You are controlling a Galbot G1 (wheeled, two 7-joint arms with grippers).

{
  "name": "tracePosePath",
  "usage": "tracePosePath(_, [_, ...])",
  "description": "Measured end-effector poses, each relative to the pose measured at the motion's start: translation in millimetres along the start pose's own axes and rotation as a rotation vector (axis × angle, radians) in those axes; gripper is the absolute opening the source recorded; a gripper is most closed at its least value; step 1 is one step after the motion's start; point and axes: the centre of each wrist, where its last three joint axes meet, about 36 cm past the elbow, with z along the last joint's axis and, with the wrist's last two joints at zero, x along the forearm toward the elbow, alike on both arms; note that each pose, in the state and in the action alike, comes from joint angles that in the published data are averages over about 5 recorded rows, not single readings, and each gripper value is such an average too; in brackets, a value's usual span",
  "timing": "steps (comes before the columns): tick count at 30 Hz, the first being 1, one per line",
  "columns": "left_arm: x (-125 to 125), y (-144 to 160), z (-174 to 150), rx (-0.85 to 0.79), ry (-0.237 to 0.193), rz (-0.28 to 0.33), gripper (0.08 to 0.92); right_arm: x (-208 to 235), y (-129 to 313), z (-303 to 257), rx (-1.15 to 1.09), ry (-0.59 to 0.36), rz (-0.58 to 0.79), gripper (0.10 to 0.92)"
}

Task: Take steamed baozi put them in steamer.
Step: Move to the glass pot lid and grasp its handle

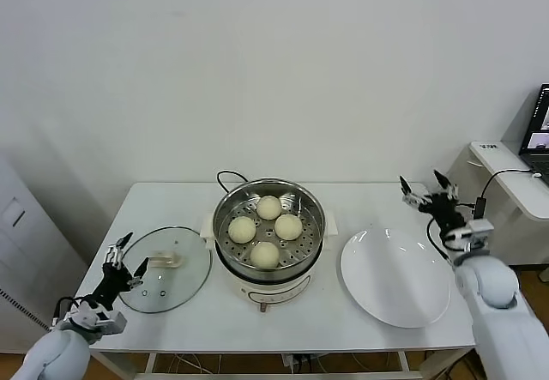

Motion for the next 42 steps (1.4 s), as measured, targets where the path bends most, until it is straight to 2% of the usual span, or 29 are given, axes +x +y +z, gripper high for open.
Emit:
tracePosePath(6, [-5.1, -13.9, 4.1, -0.127, -0.02, 0.003, 0.823, 21.4, 6.0, 23.8, 0.009, 0.027, 0.056, 0.823])
tracePosePath(13, [-12.5, -27.4, 4.6, -0.225, -0.012, -0.007, 0.823, 34.7, 13.7, 41.2, 0.02, 0.053, 0.087, 0.823])
tracePosePath(32, [-42.9, -53.2, -14.5, -0.303, 0.002, -0.04, 0.821, 57.0, 17.0, 63.5, 0.03, 0.09, 0.117, 0.823])
tracePosePath(35, [-49.9, -55.7, -17.5, -0.303, 0.005, -0.049, 0.793, 59.2, 16.0, 63.7, 0.031, 0.09, 0.122, 0.823])
tracePosePath(42, [-58.4, -59.9, -17.5, -0.301, 0.013, -0.062, 0.6, 63.1, 15.4, 62.8, 0.03, 0.089, 0.128, 0.823])
